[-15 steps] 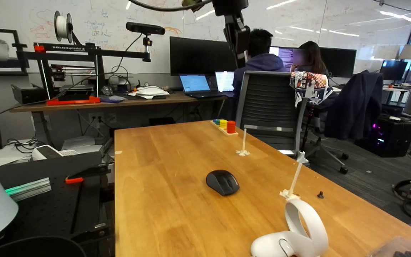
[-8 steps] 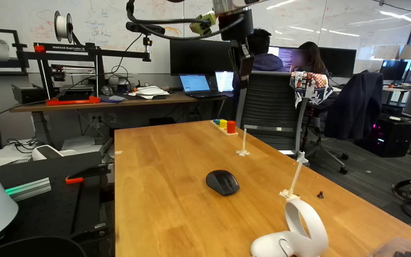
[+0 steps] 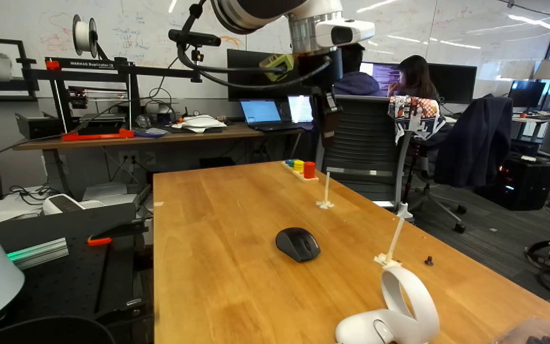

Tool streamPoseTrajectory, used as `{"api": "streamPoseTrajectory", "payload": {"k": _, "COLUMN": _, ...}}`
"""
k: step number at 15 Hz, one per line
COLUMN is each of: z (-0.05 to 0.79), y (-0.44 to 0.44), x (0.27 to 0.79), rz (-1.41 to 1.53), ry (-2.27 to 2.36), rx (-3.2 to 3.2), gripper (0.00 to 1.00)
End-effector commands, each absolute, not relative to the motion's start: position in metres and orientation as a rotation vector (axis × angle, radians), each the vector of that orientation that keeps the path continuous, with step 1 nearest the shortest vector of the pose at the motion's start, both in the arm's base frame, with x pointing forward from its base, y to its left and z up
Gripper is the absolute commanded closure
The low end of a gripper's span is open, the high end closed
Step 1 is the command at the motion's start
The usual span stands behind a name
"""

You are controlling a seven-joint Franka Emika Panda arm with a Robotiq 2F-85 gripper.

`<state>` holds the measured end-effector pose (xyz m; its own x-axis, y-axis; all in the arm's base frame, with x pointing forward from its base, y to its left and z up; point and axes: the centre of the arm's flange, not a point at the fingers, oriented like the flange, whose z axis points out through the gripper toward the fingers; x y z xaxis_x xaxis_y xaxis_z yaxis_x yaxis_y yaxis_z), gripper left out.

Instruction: Left-click the mouse

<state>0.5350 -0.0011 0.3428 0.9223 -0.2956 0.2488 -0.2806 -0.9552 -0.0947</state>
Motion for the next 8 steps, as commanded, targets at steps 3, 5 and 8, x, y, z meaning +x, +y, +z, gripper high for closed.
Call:
{"api": "streamPoseTrajectory", "payload": {"k": 3, "z": 0.312, "y": -0.004, "x": 0.545, "rz": -0.414, "ry": 0.499, "rx": -3.067, "gripper": 0.99}}
{"api": "streamPoseTrajectory", "payload": {"k": 5, "z": 0.296, "y": -0.007, "x": 0.544, "rz": -0.392, "ry": 0.521, "rx": -3.08, "gripper": 0.99}}
{"api": "streamPoseTrajectory", "payload": {"k": 8, "z": 0.273, "y": -0.011, "x": 0.544, "rz": -0.351, "ry": 0.55, "rx": -3.103, "gripper": 0.99}}
